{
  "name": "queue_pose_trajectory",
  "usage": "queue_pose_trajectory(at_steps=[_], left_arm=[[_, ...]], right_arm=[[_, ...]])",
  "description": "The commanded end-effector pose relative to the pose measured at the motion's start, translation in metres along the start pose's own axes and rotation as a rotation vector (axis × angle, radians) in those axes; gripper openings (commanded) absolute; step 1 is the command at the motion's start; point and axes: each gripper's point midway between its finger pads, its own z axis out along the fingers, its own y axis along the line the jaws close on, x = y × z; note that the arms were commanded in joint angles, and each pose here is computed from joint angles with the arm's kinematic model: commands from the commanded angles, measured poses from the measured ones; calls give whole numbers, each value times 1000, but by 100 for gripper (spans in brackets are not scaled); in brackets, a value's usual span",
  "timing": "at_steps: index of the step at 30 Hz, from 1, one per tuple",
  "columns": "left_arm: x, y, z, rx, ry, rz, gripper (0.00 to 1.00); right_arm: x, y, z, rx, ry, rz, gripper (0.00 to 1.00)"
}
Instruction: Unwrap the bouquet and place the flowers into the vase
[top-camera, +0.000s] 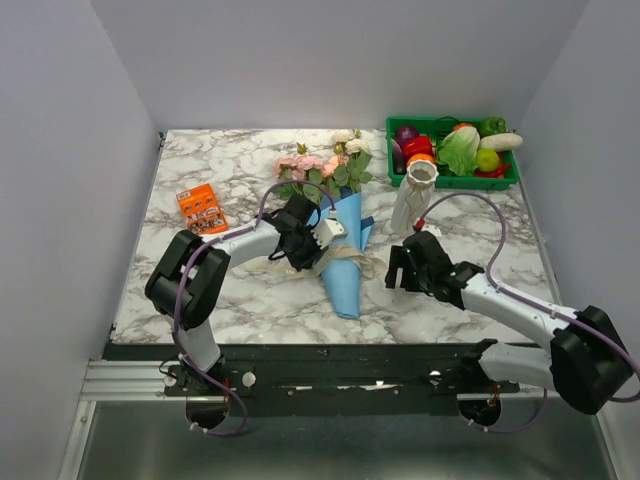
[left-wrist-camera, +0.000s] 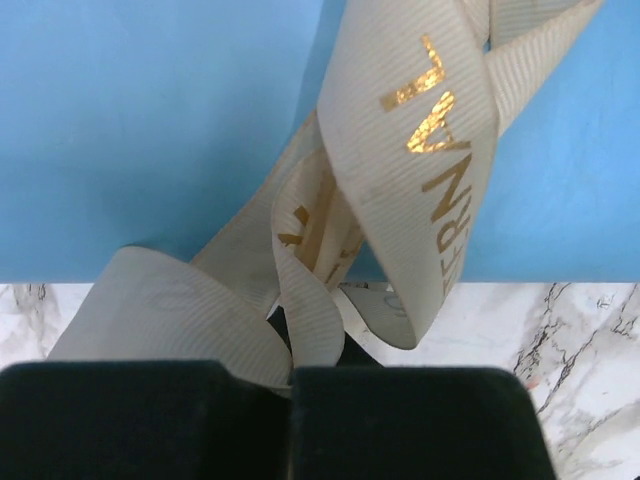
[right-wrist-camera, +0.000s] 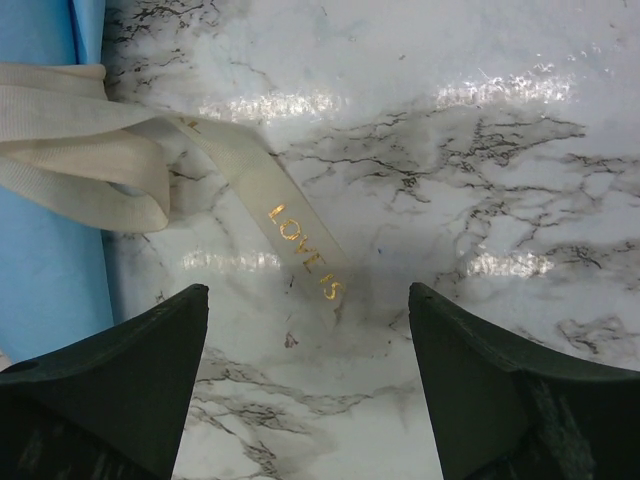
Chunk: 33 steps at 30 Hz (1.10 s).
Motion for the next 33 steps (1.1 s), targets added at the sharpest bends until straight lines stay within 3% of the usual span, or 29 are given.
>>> queue_pose_trajectory(at_steps=[1, 11, 17, 19, 20, 22, 23, 30, 33], left_arm=[[7, -5, -16, -15, 30, -39, 0], [-29, -8, -89, -16, -116, -106, 0], [-18, -14, -80, 15, -90, -141, 1], [-16, -12, -75, 13, -75, -148, 21], [-15, -11, -71, 15, -68, -152, 40], [-13, -7, -68, 2, -59, -157, 54], [-13, -6, -66, 1, -53, -157, 66], [-13, -7, -68, 10, -43, -162, 98], [-8, -14, -74, 30, -28, -154, 99]], right_arm=[[-26, 16, 13, -6, -61, -16, 88], [-49, 21, 44, 81, -65, -111, 86], [-44, 27, 51, 41, -54, -130, 83], [-36, 29, 51, 8, -38, -132, 81], [-36, 32, 50, -8, -44, -130, 81], [-26, 32, 51, -32, -27, -139, 79], [-27, 34, 52, -48, -34, -145, 78], [-24, 43, 58, -88, -4, -196, 72], [-29, 46, 59, -90, -13, -215, 71]])
